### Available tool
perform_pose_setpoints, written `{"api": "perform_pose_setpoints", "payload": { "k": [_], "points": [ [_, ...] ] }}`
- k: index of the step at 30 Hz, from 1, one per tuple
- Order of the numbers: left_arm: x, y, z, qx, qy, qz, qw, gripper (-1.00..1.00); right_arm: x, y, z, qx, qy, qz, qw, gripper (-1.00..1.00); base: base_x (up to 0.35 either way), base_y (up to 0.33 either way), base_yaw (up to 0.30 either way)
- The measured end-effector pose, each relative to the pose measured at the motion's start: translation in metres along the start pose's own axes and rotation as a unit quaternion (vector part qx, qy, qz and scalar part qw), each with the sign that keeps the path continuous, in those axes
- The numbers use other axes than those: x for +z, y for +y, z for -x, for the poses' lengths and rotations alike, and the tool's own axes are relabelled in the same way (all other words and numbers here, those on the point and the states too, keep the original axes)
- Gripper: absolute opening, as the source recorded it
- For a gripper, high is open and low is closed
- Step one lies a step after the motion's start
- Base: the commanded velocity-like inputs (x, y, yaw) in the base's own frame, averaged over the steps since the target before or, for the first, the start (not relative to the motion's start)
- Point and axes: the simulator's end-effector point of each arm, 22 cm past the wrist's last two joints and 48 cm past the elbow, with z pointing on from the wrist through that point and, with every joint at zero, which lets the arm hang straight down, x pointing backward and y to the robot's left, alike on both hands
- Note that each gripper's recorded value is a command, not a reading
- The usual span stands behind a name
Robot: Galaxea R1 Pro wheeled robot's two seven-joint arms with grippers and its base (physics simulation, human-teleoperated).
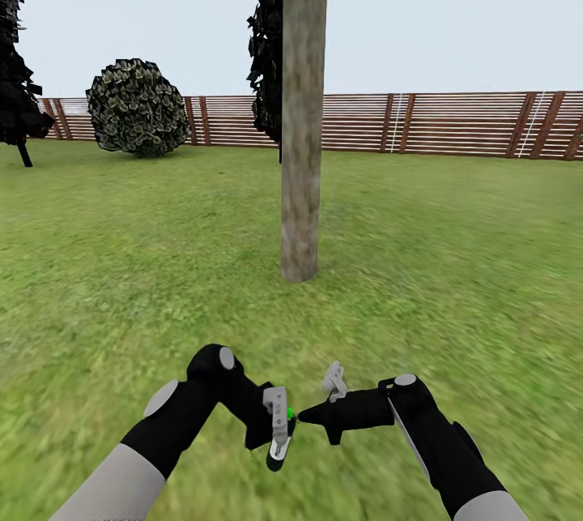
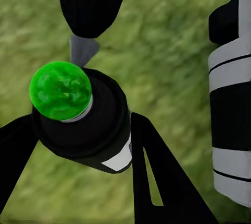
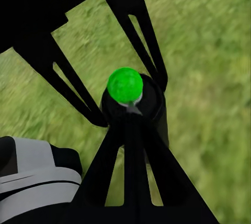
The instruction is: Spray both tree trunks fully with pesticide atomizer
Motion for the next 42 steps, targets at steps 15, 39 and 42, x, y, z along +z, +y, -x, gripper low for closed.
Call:
{"api": "perform_pose_setpoints", "payload": {
  "k": [15,39,42],
  "points": [
    [-0.043,0.059,-0.067,-0.079,0.042,0.102,0.9908,-1.0,-0.001,-0.001,-0.001,0.0,0.001,-0.001,1.0,-1.0,0.0,0.0,0.0],
    [-0.142,0.192,-0.19,-0.441,-0.187,0.414,0.7738,-1.0,-0.252,-0.206,-0.088,0.14,-0.213,-0.337,0.9064,1.0,0.0,0.0,0.0],
    [-0.127,0.191,-0.188,-0.458,-0.189,0.411,0.7648,-1.0,-0.308,-0.233,-0.094,0.122,-0.252,-0.443,0.8519,1.0,0.0,0.0,0.0]
  ]
}}
